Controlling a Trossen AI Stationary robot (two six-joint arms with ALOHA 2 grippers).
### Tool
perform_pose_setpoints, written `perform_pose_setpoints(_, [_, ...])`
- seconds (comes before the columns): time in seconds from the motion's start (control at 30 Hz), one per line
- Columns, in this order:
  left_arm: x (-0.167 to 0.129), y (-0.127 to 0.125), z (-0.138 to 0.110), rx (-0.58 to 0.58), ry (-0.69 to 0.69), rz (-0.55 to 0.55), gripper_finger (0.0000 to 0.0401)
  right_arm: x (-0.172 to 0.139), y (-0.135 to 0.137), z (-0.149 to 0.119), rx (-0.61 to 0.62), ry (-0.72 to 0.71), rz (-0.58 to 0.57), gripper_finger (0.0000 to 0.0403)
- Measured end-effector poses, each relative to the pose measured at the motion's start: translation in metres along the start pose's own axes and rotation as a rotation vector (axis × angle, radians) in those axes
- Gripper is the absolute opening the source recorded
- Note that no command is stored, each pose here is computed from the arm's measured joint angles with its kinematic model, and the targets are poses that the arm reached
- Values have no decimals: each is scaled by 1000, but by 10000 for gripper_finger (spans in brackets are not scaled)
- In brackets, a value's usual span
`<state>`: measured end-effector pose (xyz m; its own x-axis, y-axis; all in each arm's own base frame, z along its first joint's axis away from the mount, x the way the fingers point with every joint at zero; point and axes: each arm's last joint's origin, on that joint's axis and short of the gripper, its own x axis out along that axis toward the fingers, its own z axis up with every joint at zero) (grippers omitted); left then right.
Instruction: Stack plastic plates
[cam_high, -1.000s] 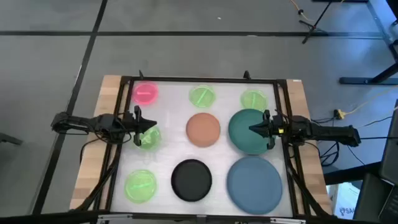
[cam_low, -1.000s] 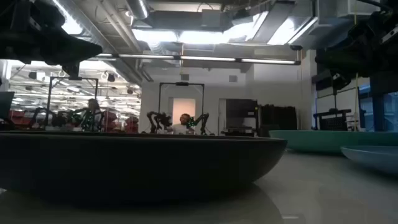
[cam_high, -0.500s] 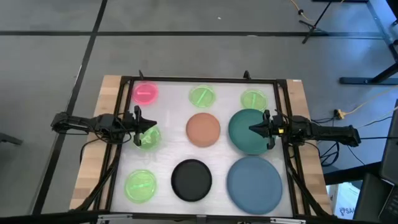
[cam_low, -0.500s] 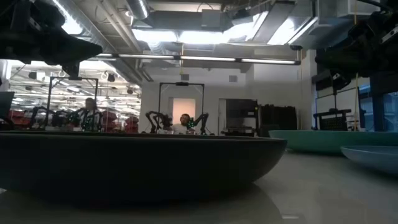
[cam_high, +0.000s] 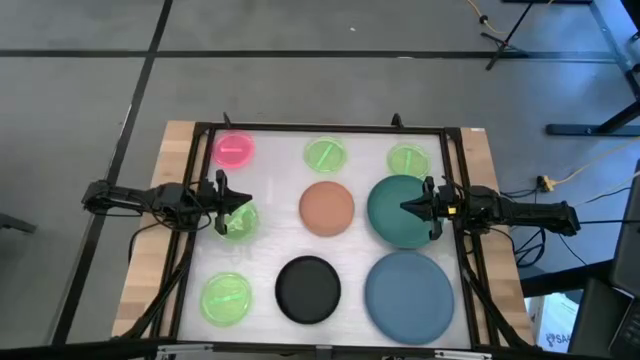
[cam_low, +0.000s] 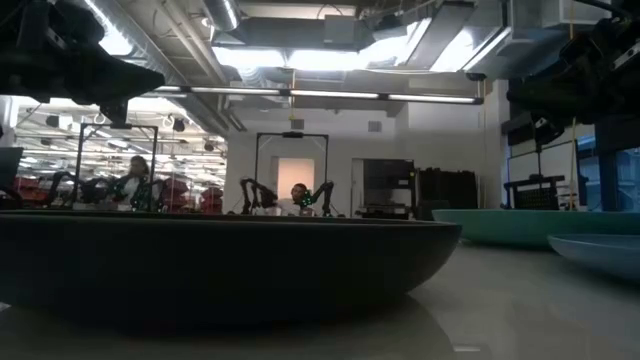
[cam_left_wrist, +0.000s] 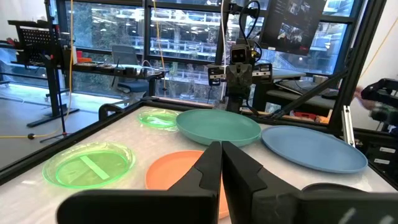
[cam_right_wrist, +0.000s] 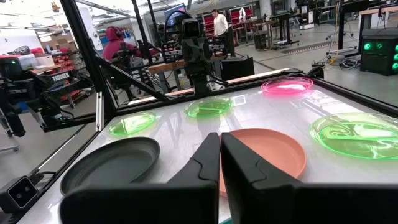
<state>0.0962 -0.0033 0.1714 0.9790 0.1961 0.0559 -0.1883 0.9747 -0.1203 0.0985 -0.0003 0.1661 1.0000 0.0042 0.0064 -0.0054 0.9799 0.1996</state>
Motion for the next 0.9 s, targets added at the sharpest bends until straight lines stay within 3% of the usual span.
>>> perform_pose_setpoints(0.7, [0,0,0,0,-1,1,6,0,0,0,0,-1,0,10])
perform_pose_setpoints(0.9, [-1,2,12,17,-121,99,6,0,0,1,0,-15,-8,10])
